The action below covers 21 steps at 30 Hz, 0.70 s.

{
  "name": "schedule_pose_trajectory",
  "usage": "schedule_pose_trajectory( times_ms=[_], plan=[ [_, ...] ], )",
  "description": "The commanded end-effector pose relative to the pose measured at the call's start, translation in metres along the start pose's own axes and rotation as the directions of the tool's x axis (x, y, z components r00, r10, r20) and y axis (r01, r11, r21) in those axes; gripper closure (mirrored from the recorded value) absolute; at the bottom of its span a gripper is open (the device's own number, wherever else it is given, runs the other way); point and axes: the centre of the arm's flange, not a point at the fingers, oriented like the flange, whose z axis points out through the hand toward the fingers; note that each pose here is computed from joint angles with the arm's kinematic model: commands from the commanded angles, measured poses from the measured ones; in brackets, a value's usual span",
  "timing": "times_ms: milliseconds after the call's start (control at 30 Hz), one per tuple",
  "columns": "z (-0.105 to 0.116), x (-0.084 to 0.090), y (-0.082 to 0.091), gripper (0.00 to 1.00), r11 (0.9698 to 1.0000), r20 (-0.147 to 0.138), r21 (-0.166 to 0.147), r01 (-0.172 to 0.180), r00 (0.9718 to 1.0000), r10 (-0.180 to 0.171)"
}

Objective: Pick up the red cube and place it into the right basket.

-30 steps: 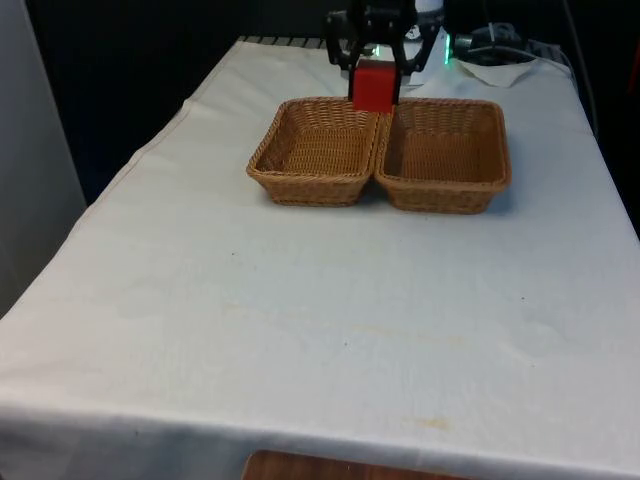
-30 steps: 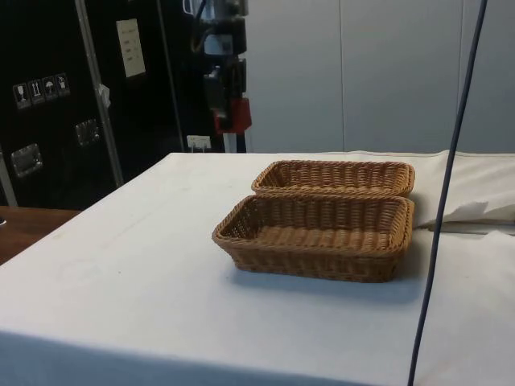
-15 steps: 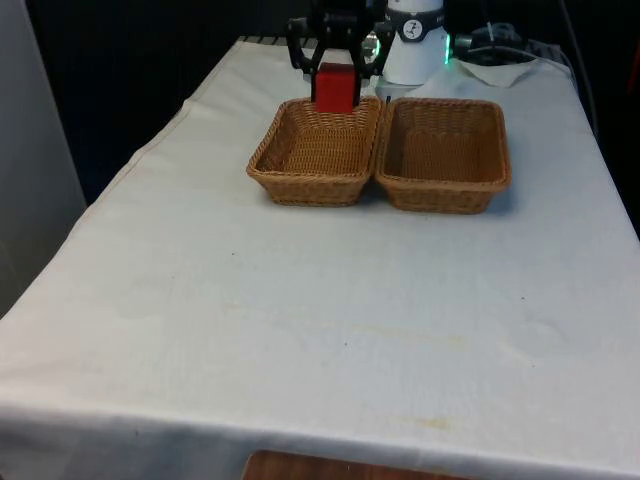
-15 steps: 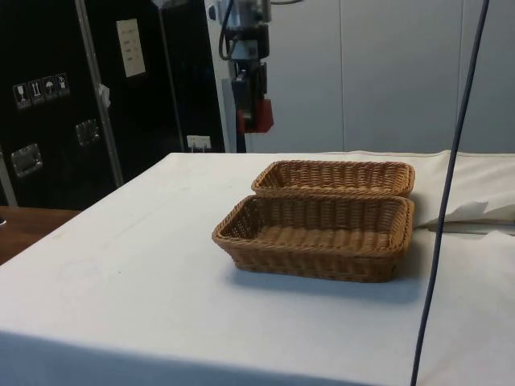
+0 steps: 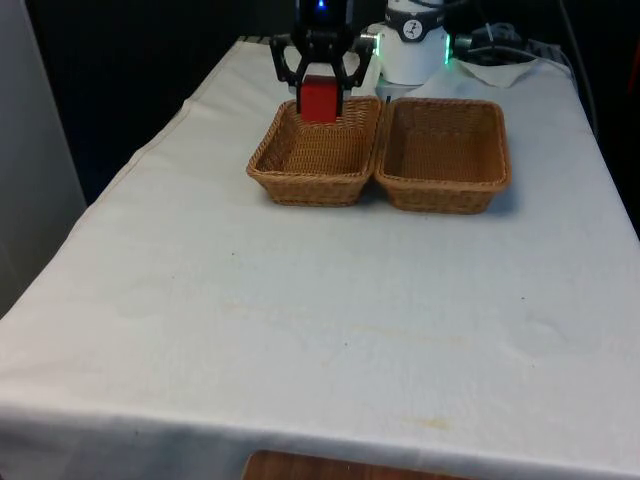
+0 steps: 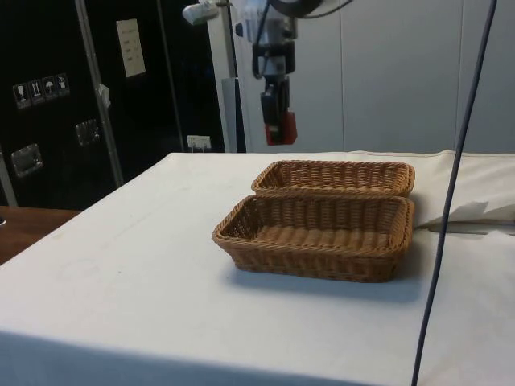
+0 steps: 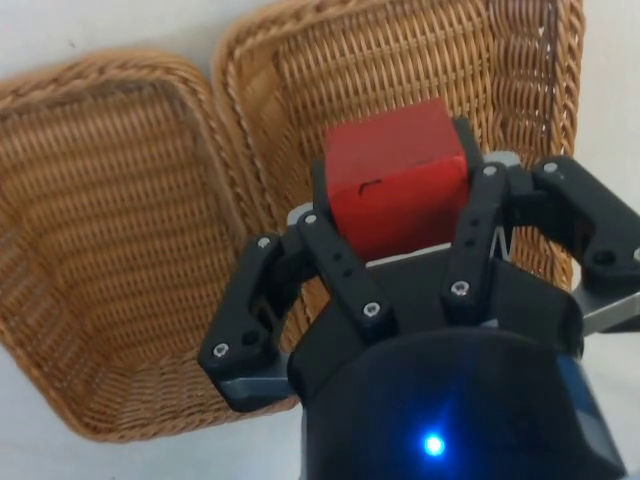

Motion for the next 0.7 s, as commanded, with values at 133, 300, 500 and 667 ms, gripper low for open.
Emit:
schedule_pose_trajectory(
  times_ms=[133, 300, 500, 667],
  plan=[
    [0.018, -0.015, 0.003, 0.96, 0.9998, -0.006, -0.002, 0.017, 0.9998, -0.017],
    [0.032, -0.026, 0.002, 0.96, 0.9995, -0.004, -0.006, 0.031, 0.9995, -0.031],
    [0.049, -0.037, -0.002, 0.96, 0.9991, -0.011, -0.015, 0.04, 0.9991, -0.041],
    [0.067, -0.047, -0.006, 0.96, 0.9984, -0.013, -0.027, 0.049, 0.9987, -0.049]
  ],
)
